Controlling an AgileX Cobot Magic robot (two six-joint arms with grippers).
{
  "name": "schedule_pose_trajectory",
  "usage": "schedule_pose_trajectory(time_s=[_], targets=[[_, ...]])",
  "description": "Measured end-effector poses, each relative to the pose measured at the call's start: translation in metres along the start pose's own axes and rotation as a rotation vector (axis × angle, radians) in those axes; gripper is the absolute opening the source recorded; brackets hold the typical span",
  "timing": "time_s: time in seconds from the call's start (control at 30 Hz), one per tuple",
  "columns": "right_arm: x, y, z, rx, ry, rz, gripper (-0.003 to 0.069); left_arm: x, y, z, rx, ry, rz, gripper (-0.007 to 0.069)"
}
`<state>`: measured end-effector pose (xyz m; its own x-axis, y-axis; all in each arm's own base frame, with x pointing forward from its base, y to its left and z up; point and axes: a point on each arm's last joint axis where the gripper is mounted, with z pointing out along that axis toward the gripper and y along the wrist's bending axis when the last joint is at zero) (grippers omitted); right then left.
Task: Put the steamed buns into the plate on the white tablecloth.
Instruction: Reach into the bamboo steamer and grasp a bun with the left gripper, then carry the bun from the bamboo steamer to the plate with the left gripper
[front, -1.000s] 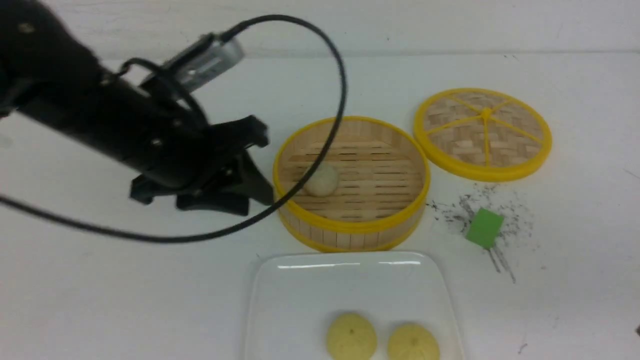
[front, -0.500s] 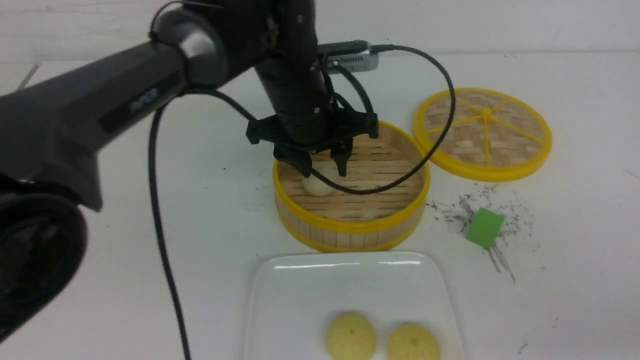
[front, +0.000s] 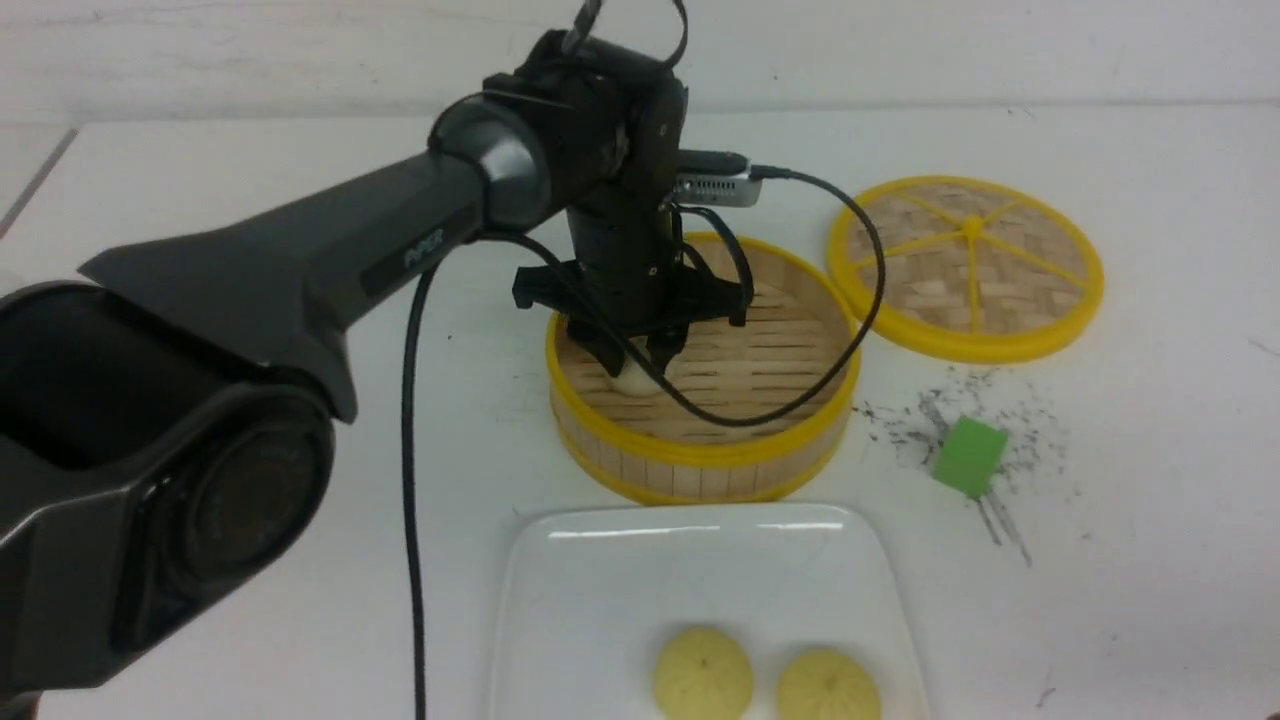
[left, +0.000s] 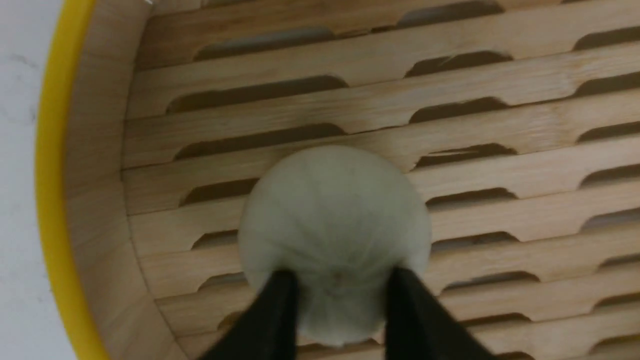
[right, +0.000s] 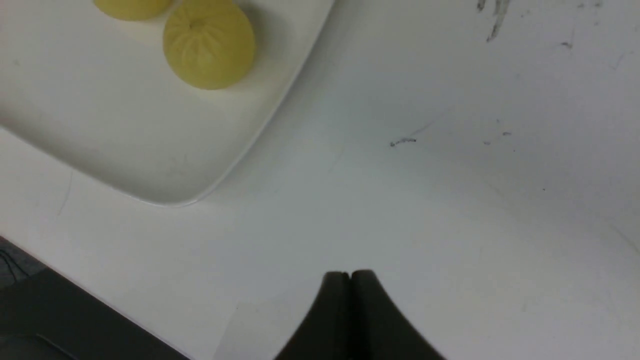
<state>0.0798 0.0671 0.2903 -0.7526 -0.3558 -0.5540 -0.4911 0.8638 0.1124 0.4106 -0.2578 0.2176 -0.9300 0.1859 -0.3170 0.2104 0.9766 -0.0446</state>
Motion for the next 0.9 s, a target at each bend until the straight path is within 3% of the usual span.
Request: schedule_pose_trajectory(time_s=[0.07, 0.13, 0.27, 0.33, 0.37, 0.43, 0.53, 0.73, 0.8, 0.9], targets=[[0.0, 0.0, 0.0, -0.005, 0.001, 0.008, 0.0001, -0.002, 0.0, -0.004, -0.002, -0.002, 0.01, 0.0064], [0.0, 0.001, 0.0, -0.006, 0.001, 0.012, 0.0003, -0.007, -0.001, -0.016, 0.002, -0.017, 0.01, 0.0031], [0.0, 0.001, 0.0, -0.007, 0.001, 0.013, 0.0006, -0.02, -0.002, -0.065, 0.028, -0.093, 0.0, 0.0025], [0.0, 0.001, 0.0, -0.007, 0.001, 0.013, 0.0008, -0.025, 0.0, -0.123, 0.088, -0.222, -0.006, 0.0025], [0.0, 0.001, 0.0, -0.007, 0.001, 0.013, 0.0008, -0.025, 0.0, -0.124, 0.088, -0.224, -0.006, 0.0025], [0.0, 0.001, 0.0, -0.006, 0.001, 0.013, 0.0012, -0.014, 0.003, -0.182, 0.175, -0.307, -0.007, 0.0025], [0.0, 0.0, 0.0, -0.005, 0.001, 0.012, 0.0014, 0.004, 0.004, -0.204, 0.225, -0.301, 0.013, 0.0025], [0.0, 0.0, 0.0, 0.0, -0.001, 0.009, 0.0022, 0.076, -0.014, -0.163, 0.19, -0.021, 0.111, 0.0026], [-0.001, 0.0, 0.0, 0.003, -0.012, 0.006, 0.0027, 0.115, -0.025, -0.125, 0.104, 0.132, 0.166, 0.0027], [-0.003, 0.0, 0.0, 0.003, -0.029, 0.003, 0.0027, 0.142, -0.032, -0.102, 0.016, 0.201, 0.199, 0.003]])
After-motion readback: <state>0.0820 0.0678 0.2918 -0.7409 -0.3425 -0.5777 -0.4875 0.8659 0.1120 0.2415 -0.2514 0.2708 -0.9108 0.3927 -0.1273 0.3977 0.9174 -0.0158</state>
